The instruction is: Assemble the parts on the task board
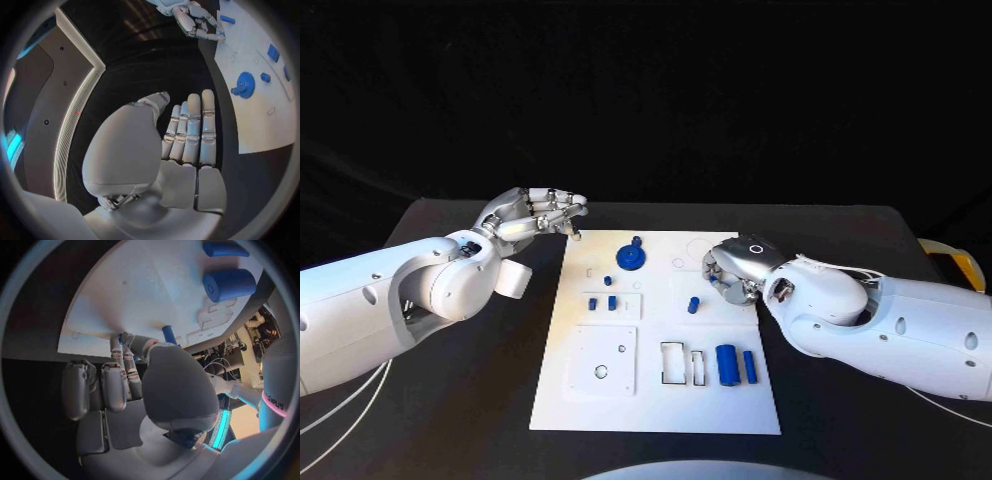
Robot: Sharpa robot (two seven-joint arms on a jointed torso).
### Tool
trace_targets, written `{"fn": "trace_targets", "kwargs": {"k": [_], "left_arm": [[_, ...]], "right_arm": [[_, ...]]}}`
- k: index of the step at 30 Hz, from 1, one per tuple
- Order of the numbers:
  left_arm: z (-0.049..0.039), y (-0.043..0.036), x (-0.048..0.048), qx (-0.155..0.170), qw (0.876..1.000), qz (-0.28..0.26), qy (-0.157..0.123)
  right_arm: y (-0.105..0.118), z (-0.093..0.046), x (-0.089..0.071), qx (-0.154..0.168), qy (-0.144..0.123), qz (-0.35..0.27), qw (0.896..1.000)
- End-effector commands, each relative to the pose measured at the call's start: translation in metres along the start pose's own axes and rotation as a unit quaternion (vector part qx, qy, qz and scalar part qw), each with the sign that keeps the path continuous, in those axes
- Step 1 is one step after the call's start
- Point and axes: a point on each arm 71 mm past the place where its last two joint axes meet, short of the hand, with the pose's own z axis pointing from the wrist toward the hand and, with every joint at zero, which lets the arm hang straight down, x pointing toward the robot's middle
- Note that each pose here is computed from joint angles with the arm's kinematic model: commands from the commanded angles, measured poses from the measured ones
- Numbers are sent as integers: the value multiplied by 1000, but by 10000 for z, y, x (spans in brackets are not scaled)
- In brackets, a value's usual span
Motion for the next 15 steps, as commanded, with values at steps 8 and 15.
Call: {"fn": "trace_targets", "kwargs": {"k": [8, 15], "left_arm": [[7, 1, 32, -4, 1000, -1, 11], [4, 4, 32, -7, 1000, -1, 13]], "right_arm": [[29, -5, 31, -7, 20, 12, 1000], [-7, -2, 56, 0, 39, 12, 999]]}}
